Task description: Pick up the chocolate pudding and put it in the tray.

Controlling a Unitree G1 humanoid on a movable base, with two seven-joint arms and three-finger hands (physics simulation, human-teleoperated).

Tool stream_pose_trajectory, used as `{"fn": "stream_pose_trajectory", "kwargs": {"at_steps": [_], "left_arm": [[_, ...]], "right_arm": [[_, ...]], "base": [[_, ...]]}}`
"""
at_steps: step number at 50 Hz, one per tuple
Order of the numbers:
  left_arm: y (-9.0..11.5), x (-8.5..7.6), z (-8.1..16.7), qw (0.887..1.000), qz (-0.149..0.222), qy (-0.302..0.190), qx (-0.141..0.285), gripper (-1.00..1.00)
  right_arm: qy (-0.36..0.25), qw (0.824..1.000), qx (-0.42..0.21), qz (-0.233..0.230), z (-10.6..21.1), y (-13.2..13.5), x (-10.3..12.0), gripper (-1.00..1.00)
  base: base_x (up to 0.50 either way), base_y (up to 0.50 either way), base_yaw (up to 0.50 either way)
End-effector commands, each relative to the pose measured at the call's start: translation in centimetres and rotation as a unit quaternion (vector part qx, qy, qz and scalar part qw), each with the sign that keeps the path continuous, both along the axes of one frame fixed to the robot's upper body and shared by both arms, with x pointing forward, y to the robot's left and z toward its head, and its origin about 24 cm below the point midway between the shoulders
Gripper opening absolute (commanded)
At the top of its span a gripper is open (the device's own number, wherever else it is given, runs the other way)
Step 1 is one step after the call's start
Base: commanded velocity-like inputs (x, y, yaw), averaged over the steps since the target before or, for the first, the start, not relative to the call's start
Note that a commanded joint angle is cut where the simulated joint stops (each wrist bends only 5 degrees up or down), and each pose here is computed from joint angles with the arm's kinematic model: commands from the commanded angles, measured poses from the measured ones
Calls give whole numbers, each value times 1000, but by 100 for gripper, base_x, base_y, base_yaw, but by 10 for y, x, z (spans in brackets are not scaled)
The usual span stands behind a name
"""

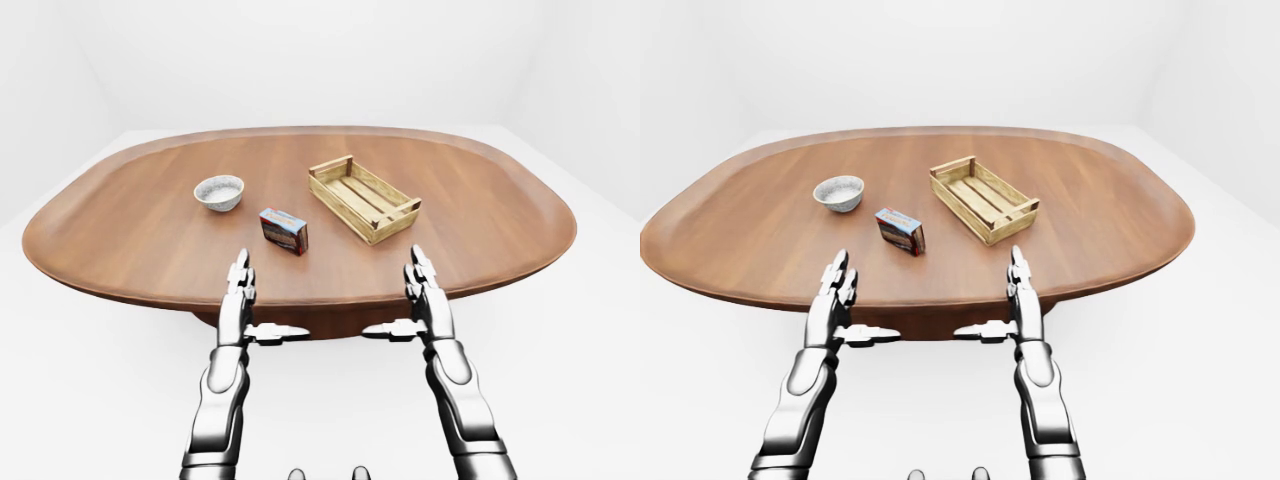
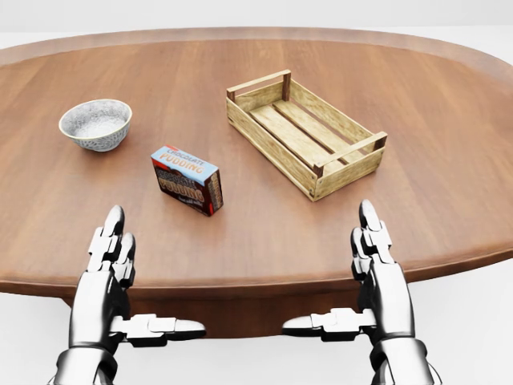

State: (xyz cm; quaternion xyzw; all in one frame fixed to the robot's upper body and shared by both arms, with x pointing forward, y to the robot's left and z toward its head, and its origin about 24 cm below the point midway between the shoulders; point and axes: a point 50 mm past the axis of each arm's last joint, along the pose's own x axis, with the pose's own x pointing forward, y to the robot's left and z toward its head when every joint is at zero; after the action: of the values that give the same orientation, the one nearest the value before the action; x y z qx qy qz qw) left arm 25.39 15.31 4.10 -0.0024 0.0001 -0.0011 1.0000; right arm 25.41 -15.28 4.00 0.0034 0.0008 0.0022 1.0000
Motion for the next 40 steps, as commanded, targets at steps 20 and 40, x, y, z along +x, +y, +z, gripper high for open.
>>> {"fn": "stream_pose_trajectory", "kwargs": {"at_steps": [20,40], "left_arm": [[6,-1,0,1000,-5,-4,-2,100],[6,-1,0,1000,-2,-4,1,100]], "right_arm": [[-8,1000,-8,13,0,-3,0,100],[-9,1000,-15,18,0,-2,-1,100]], "base": [[0,0,0],[0,17,0]]}}
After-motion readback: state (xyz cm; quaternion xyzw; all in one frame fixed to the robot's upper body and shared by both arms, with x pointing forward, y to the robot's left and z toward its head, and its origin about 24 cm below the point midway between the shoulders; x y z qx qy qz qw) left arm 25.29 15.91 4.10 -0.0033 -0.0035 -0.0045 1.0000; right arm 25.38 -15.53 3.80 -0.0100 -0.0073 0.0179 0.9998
